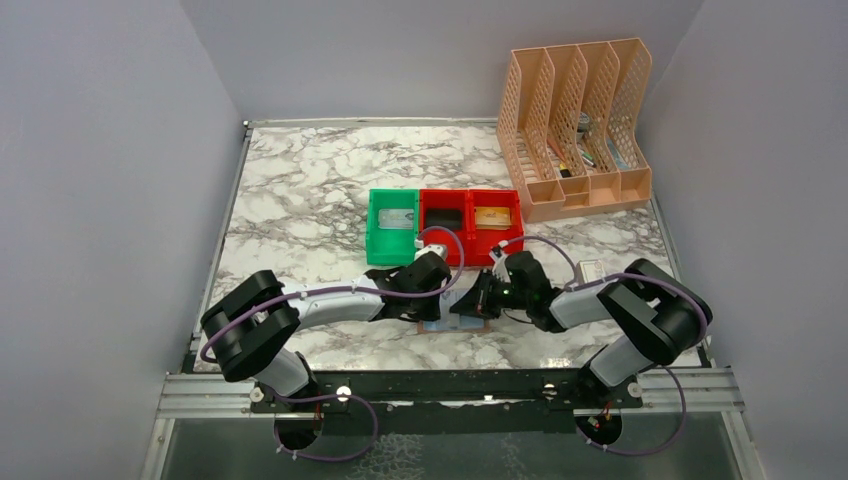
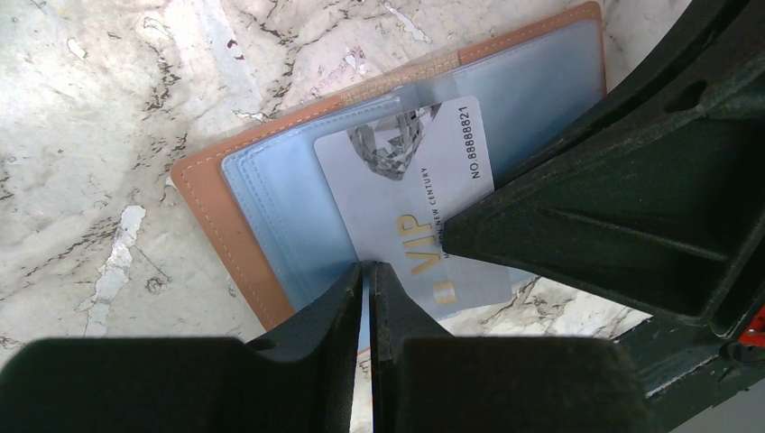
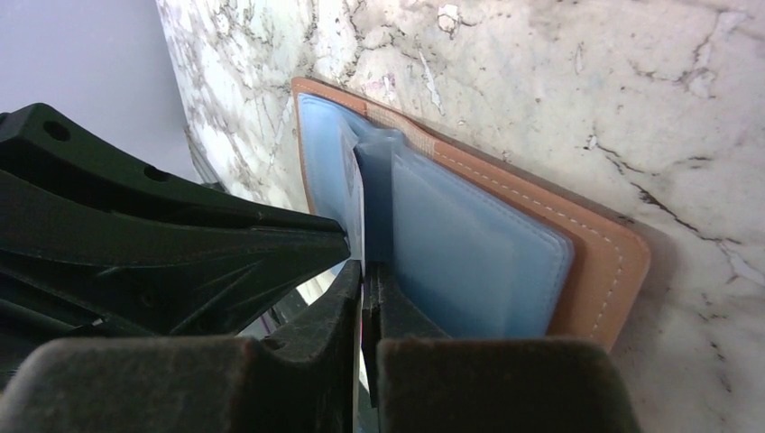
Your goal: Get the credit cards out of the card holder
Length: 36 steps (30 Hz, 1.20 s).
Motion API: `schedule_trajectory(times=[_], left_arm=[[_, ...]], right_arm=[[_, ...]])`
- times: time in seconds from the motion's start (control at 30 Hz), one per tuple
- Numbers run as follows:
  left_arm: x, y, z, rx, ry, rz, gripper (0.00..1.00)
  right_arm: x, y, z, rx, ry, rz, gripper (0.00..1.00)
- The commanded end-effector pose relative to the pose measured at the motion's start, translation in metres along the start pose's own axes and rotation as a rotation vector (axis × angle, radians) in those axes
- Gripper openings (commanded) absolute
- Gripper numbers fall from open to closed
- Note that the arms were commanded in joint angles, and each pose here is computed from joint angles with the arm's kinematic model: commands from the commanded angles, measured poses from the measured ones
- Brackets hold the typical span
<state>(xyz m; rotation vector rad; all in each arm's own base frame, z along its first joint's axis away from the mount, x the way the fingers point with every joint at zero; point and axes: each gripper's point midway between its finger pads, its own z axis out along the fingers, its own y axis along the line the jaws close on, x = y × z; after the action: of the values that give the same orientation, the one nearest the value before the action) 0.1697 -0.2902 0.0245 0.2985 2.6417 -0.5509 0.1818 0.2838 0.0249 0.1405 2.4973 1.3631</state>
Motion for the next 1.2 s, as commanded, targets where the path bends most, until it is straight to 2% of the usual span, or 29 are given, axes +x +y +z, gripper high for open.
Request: schedule_trajectory(times=[0.0,0.2,0.57,0.9,1.03,1.17], left_arm=[[0.014,0.010,0.003,-0.032,0.050,0.014,0.11],[0.012,0.012,0.001,-0.041,0.042,0.013,0.11],[0.006,0.008,-0.003,-0.032,0.026,0.021,0.12],[-0.009,0.005,-0.009,-0.042,-0.028,0.023,0.14],[-0.018,0.004,-0.019,-0.037,-0.075,0.014,0.23],[-0.037,-0.002,-0.038,-0.013,-0.157,0.002,0.39]], right_arm=[[-0.009,0.009,-0.003,-0.014,-0.041,-0.016,0.02],[-0.014,-0.001,-0.016,0.076,-0.087,-0.045,0.01],[-0.014,0.009,-0.030,0.059,-0.101,-0.095,0.01],[-0.040,0.002,-0.049,0.175,-0.240,-0.204,0.01],[-0.045,0.024,-0.056,0.082,-0.283,-0.260,0.01],[-0.051,0.046,-0.066,-0.005,-0.338,-0.340,0.01]])
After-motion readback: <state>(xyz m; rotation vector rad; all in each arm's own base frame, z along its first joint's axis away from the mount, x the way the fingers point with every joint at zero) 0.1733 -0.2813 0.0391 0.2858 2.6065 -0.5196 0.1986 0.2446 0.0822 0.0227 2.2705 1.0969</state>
